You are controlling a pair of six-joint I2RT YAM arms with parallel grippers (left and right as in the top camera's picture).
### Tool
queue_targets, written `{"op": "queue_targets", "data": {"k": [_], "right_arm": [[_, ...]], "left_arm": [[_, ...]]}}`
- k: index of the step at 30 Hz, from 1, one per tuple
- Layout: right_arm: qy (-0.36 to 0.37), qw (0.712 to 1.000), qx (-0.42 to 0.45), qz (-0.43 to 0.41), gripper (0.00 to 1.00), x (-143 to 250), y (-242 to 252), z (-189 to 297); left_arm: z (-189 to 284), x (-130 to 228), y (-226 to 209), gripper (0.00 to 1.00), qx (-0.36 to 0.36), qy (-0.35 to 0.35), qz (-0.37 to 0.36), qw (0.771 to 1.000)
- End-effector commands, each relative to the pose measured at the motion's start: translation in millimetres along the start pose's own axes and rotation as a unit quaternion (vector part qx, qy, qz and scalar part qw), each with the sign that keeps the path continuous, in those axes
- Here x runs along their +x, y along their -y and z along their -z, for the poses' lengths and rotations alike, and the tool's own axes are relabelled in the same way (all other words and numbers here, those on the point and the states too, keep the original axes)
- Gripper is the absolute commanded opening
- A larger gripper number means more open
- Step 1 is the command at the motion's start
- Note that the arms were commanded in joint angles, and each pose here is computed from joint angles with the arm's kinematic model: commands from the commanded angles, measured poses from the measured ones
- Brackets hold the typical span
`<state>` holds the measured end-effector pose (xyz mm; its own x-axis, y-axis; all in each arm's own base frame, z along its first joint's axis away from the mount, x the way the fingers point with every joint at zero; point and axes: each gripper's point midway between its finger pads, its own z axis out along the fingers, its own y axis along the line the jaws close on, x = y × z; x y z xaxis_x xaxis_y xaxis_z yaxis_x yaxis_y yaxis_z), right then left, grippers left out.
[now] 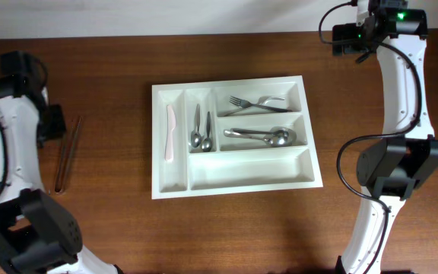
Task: Pack container
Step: 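Move the left gripper to the metal tongs and grasp them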
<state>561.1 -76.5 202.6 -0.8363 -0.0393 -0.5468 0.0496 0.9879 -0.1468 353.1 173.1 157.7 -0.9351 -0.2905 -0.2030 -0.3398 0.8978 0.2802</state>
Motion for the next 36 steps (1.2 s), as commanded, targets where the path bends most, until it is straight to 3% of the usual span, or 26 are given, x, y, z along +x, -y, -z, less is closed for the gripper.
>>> {"op": "queue_targets", "data": {"k": [1,15,26,36], "right_arm": [[0.010,1.000,0.009,-0.009,0.99,-5,6,7],[0.010,1.000,0.009,-0.009,0.99,-5,6,7],[0.010,1.000,0.009,-0.009,0.99,-5,6,7],[0.010,1.000,0.009,-0.009,0.99,-5,6,7]], "left_arm": [[-13,7,4,0.40,0.058,-0.001,-0.039,0.998],[-91,29,40,0.39,0.093,0.021,-0.136,0.986],[-104,24,49,0.41,0.101,0.053,-0.174,0.978],[-126,31,56,0.39,0.107,0.030,-0.204,0.973]]}}
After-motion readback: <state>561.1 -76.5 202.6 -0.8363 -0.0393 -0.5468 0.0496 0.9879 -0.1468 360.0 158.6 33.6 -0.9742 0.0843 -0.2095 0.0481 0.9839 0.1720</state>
